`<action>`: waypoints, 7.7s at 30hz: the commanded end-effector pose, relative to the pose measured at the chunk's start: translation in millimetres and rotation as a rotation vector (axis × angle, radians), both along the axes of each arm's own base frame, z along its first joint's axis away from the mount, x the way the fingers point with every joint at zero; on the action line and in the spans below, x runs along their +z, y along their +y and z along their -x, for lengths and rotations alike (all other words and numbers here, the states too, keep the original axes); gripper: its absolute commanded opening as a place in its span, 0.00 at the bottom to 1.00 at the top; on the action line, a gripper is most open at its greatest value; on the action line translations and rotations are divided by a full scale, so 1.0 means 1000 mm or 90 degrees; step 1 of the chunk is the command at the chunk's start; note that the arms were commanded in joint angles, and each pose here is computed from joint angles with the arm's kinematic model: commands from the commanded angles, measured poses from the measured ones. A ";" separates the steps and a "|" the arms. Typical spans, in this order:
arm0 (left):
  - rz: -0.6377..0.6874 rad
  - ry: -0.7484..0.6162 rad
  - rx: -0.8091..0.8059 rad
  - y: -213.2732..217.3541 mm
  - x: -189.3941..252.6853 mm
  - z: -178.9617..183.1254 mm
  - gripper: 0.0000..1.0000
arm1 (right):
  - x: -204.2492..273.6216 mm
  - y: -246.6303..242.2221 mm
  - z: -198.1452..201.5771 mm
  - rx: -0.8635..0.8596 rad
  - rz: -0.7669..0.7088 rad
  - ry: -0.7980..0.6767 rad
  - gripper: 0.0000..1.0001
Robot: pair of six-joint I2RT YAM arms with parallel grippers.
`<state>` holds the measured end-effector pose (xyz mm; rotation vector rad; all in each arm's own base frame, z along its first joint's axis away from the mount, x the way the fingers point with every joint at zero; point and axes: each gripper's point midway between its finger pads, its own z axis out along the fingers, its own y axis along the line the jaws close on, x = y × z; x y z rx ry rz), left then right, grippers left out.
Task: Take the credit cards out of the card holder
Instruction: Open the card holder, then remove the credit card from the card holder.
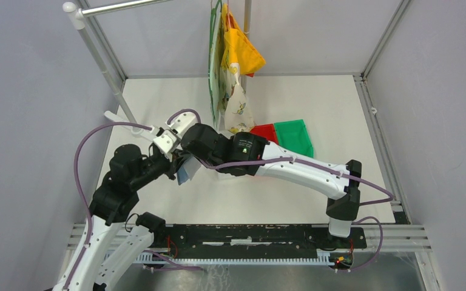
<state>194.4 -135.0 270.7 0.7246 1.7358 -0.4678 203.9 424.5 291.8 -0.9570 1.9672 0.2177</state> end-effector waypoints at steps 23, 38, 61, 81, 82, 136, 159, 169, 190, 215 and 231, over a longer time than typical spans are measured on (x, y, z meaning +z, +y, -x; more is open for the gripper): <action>0.289 0.165 -0.394 -0.097 0.149 0.050 0.02 | 0.114 -0.135 0.068 0.234 -0.509 -0.155 0.98; 0.334 0.176 -0.473 -0.097 0.194 0.078 0.02 | 0.092 -0.108 0.078 0.361 -0.510 -0.092 0.93; 0.369 0.226 -0.498 -0.099 0.210 0.083 0.02 | 0.110 -0.098 0.072 0.394 -0.604 -0.109 0.60; 0.353 0.255 -0.499 -0.100 0.195 0.080 0.02 | 0.182 -0.102 0.077 0.429 -0.710 -0.154 0.46; 0.350 0.255 -0.499 -0.100 0.193 0.080 0.02 | 0.183 -0.102 0.077 0.429 -0.713 -0.151 0.43; 0.214 0.131 -0.455 -0.088 0.133 0.074 0.07 | 0.182 -0.085 0.086 0.482 -0.707 -0.025 0.24; 0.335 0.170 -0.476 -0.097 0.224 0.076 0.02 | 0.104 -0.105 0.105 0.505 -0.631 -0.018 0.44; 0.332 0.178 -0.482 -0.096 0.220 0.080 0.02 | 0.122 -0.105 0.091 0.457 -0.660 -0.048 0.30; 0.315 0.168 -0.485 -0.094 0.211 0.085 0.02 | 0.128 -0.102 0.098 0.487 -0.679 -0.033 0.56; 0.310 0.160 -0.484 -0.093 0.216 0.085 0.02 | 0.128 -0.114 0.112 0.523 -0.661 -0.066 0.40; 0.309 0.150 -0.488 -0.093 0.225 0.086 0.02 | 0.120 -0.115 0.119 0.554 -0.606 -0.064 0.51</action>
